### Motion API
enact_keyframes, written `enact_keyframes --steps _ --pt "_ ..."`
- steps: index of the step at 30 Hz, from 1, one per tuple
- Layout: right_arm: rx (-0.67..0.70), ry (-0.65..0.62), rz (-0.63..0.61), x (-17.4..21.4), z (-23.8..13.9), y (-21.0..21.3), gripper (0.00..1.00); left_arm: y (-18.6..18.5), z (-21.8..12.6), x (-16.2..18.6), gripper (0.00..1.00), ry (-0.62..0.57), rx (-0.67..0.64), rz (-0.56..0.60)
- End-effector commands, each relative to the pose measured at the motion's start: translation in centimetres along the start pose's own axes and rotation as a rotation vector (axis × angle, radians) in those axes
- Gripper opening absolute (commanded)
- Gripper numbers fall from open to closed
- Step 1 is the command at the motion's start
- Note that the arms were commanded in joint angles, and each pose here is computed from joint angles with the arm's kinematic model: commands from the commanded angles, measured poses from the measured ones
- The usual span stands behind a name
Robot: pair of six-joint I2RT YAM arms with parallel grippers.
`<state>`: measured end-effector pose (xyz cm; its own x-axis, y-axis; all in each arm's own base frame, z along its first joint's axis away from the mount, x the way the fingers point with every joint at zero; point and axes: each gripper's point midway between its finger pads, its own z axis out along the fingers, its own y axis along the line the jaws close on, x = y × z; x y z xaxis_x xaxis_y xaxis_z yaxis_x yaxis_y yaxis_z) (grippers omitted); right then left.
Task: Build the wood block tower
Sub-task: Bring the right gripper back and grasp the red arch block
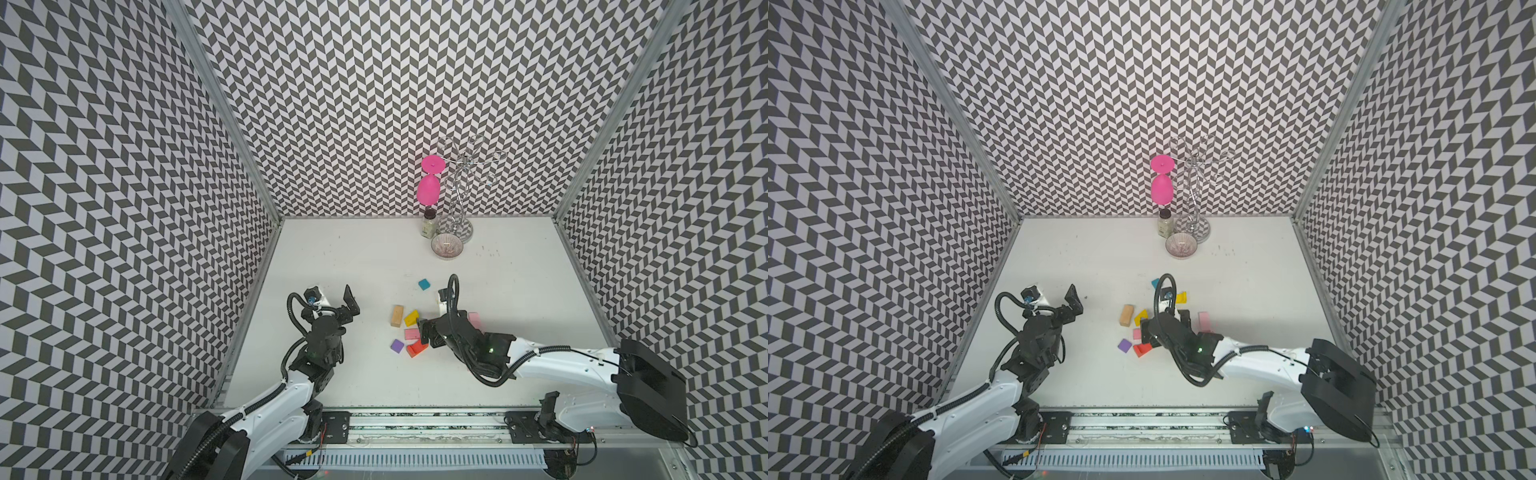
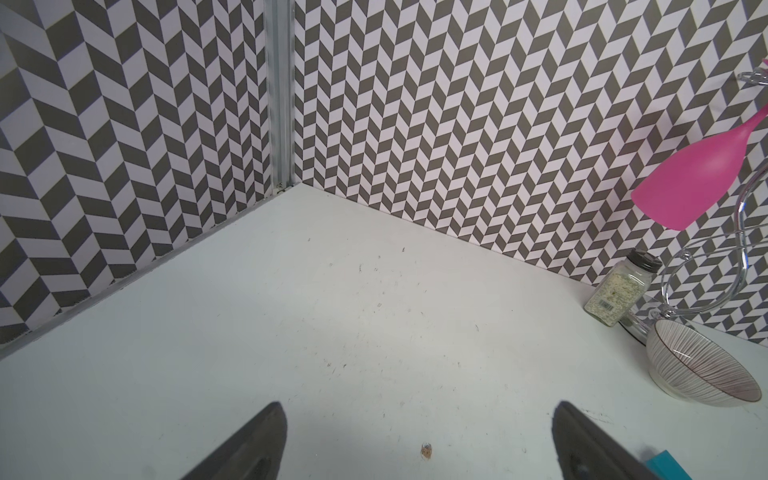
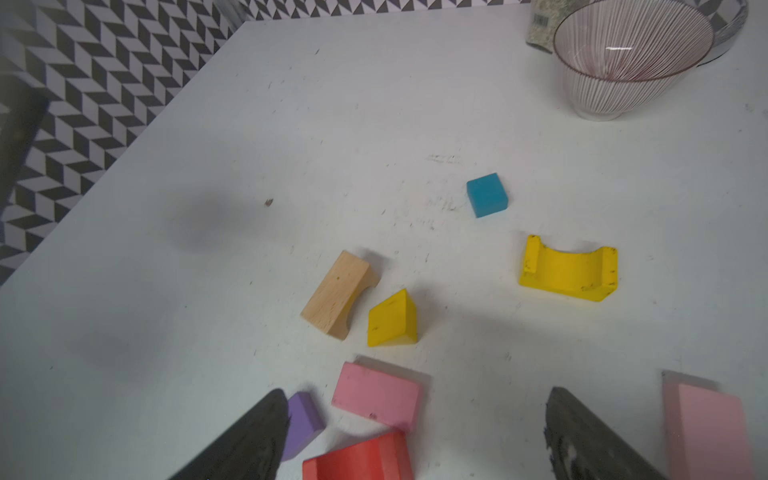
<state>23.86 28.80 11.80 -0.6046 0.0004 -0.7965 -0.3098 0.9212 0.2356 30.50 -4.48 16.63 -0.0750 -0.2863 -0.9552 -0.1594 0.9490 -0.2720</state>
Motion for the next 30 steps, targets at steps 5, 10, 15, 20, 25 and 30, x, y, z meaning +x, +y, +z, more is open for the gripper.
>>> enact_keyframes --steps 5,10,15,20,25,30 --pt "-0.035 -0.014 0.029 2.4 -0.3 1.7 0.97 0.0 0.1 -0.8 1.00 -0.023 -0.004 -0.017" --pt "-0.097 0.027 -0.030 4.0 0.5 3.8 0.99 0.1 0.0 -0.8 1.00 -0.025 -0.004 -0.020" --pt "-0.100 0.092 -0.082 5.9 2.3 5.0 0.99 0.0 0.0 -0.8 1.00 -0.024 -0.002 -0.020" --pt "-0.057 0.125 -0.113 7.1 3.4 4.7 1.00 0.0 0.0 -0.7 1.00 -0.023 0.000 -0.018" --pt "-0.038 0.129 -0.128 7.4 3.7 4.3 0.99 -0.1 0.0 -0.7 1.00 -0.022 0.002 -0.018" --pt "-0.019 0.133 -0.143 7.6 4.0 4.2 0.93 -0.1 0.0 -0.7 1.00 -0.021 0.002 -0.020"
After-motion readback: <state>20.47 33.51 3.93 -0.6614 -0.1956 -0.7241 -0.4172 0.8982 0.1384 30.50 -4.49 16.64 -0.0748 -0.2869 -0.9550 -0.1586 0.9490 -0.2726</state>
